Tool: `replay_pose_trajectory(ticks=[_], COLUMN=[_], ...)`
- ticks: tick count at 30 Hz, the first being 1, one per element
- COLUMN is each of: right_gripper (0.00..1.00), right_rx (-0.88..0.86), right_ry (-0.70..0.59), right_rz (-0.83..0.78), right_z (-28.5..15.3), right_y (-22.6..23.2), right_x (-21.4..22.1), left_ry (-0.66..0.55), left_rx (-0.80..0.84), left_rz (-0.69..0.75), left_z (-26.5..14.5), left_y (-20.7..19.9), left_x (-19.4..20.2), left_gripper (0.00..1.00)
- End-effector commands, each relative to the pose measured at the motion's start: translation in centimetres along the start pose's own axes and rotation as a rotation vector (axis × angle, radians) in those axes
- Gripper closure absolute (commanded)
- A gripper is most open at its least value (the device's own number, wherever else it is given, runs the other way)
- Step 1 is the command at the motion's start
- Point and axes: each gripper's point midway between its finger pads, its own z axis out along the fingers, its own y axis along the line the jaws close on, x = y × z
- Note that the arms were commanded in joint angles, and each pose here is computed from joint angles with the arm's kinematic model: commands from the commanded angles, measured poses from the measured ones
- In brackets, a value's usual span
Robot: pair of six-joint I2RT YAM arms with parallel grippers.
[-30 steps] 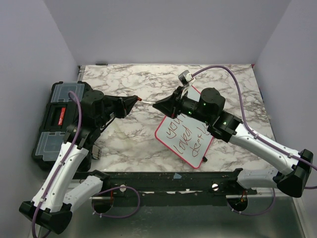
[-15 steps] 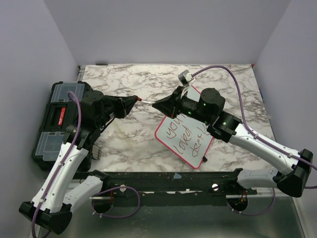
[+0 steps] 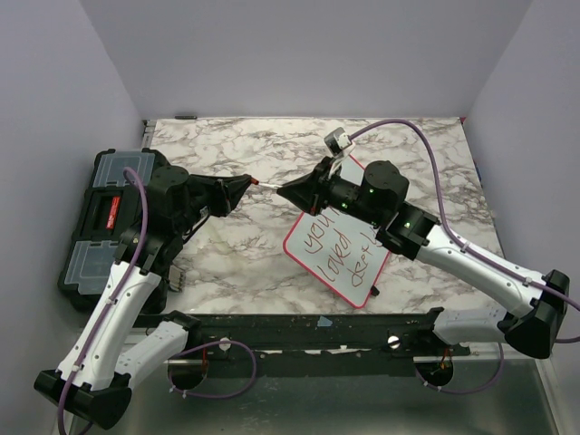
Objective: Write a sentence on the whiteboard
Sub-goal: Insert the whiteboard marker without the cap into the pen cap.
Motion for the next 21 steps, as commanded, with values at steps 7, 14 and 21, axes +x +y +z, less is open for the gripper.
replay_pose_trajectory(ticks=[7, 14, 21], right_gripper=[0.99, 0.99, 0.99], right_rx=[0.012, 0.03, 0.051], right_ry=[-0.052, -0.047, -0.041], right_rz=[-0.003, 0.004, 0.01], right_z=[0.7, 1.1, 1.7], right_y=[0.1, -0.4, -0.9], right_x=[-1.4, -1.1, -0.8], left_ry=[0.026, 0.031, 0.031], left_rx=[0.006, 0.01, 0.01], left_rz=[0.005, 0.006, 0.005], left_z=[-0.1, 0.0, 0.1], left_y=[0.0, 0.0, 0.0], left_x=[0.4, 0.4, 0.4], left_gripper=[1.0, 1.0, 1.0])
